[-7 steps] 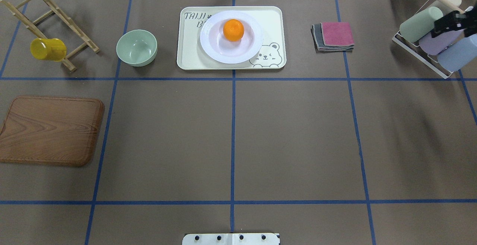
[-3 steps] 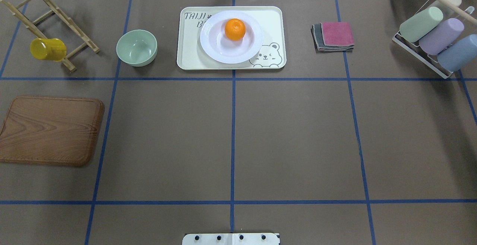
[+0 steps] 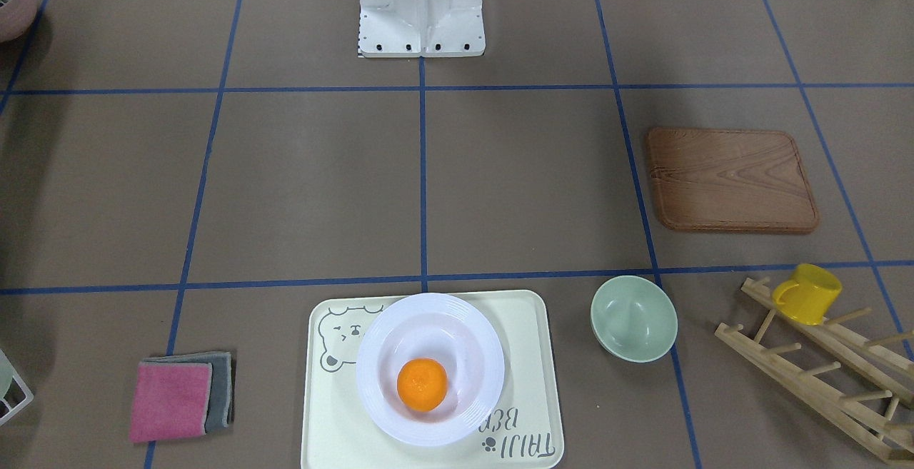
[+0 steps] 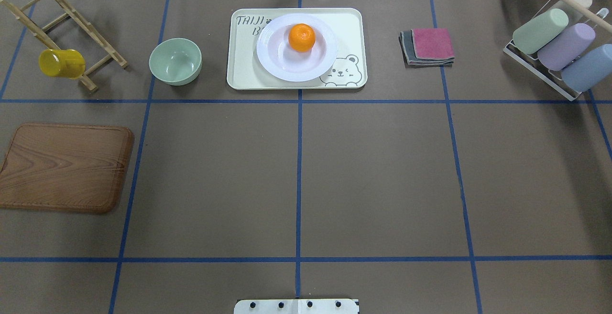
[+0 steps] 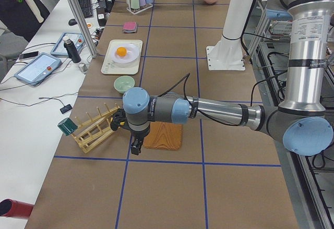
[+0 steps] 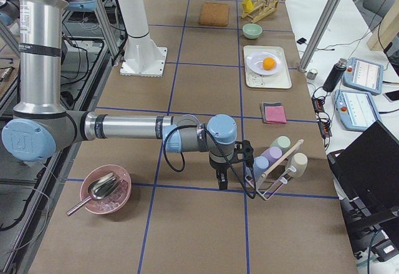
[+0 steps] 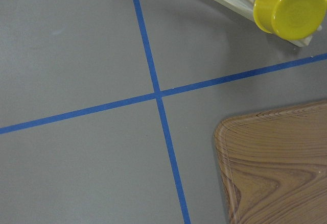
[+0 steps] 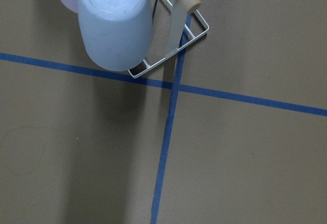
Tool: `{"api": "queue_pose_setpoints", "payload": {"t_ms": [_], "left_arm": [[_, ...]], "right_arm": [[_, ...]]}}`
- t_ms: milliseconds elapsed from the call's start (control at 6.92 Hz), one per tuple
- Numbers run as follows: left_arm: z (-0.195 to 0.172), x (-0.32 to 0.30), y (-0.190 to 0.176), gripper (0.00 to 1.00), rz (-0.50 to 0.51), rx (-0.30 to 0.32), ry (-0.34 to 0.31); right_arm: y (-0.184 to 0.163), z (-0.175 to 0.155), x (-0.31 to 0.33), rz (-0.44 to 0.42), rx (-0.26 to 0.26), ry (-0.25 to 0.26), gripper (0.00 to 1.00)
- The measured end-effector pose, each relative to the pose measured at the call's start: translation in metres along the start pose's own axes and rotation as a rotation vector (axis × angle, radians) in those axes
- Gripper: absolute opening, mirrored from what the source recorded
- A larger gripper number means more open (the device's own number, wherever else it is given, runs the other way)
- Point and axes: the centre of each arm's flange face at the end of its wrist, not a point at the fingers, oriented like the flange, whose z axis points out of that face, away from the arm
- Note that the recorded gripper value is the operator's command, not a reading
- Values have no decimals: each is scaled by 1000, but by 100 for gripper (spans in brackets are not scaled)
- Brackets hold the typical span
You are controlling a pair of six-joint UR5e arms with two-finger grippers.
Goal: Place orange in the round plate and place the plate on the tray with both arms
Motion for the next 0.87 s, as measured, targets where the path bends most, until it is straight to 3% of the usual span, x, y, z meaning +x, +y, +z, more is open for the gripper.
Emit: {"api": "queue_pose_setpoints", "payload": {"t_ms": [867], "left_arm": [[0,0,0,99,-2,-1,0]], "right_arm": [[2,-1,0,15,-8,-8,100]]}}
